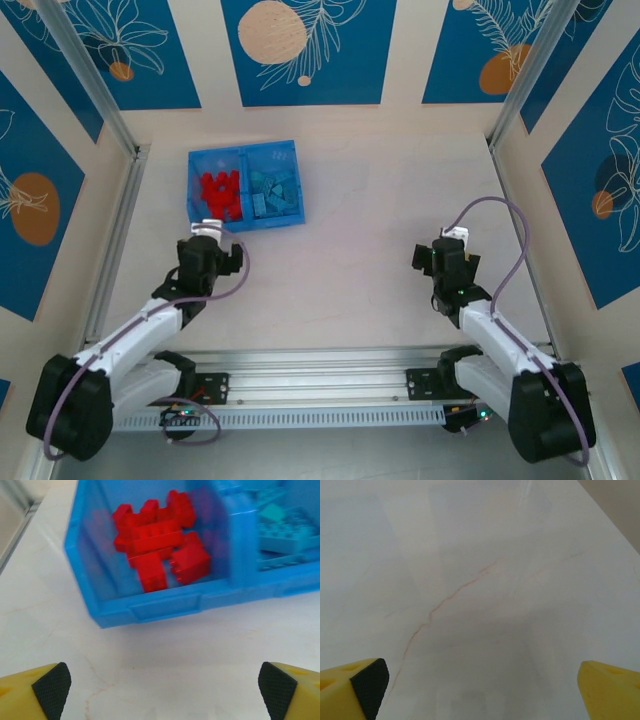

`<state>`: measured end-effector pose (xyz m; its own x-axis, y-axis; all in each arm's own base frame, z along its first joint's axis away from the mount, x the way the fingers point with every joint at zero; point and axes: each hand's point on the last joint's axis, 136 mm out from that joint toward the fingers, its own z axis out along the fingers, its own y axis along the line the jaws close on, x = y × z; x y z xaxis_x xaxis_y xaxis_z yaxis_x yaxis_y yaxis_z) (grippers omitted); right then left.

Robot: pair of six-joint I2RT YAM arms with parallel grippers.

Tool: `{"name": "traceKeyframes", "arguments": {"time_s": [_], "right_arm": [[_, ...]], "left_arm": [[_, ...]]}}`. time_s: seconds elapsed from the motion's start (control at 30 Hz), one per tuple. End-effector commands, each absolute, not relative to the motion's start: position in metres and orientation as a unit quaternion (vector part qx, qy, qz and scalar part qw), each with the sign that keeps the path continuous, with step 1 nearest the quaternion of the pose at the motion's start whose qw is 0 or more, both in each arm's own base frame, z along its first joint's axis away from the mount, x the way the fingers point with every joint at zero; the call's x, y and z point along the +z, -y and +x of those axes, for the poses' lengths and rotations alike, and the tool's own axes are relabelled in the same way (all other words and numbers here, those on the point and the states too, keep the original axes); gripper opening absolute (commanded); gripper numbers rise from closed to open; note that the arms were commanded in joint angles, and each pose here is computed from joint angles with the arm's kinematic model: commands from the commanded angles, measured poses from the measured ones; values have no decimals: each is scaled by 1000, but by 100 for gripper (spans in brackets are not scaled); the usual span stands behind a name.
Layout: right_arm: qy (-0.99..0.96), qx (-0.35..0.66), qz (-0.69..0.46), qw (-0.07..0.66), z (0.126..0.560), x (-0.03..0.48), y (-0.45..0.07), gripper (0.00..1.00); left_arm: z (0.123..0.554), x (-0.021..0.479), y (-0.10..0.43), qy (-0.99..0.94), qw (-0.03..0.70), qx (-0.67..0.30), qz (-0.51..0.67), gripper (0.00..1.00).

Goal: Sort the legos into containers by color

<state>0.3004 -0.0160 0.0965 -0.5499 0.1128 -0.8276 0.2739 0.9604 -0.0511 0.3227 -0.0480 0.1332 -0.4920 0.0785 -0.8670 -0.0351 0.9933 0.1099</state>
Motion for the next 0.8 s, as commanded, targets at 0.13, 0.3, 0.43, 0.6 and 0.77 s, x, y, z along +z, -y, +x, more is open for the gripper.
{"name": "traceKeyframes", "arguments": {"time_s": [0.13,0.3,0.43,0.6,0.77], "right_arm": [[-833,2,69,549,379,114,-5,99],[-837,34,33,546,399,100,-12,99],[-822,25,42,567,393,92,-8,100],[-819,18,47,572,395,94,-6,99],[-818,19,48,572,395,95,-6,100]], "left_arm": [[353,162,30,-794,607,25,1,100],[371,145,16,-797,601,58,16,100],[384,118,4,-815,578,32,1,100],[396,89,21,-831,555,-6,46,100],[396,87,27,-829,556,-11,61,100]]}}
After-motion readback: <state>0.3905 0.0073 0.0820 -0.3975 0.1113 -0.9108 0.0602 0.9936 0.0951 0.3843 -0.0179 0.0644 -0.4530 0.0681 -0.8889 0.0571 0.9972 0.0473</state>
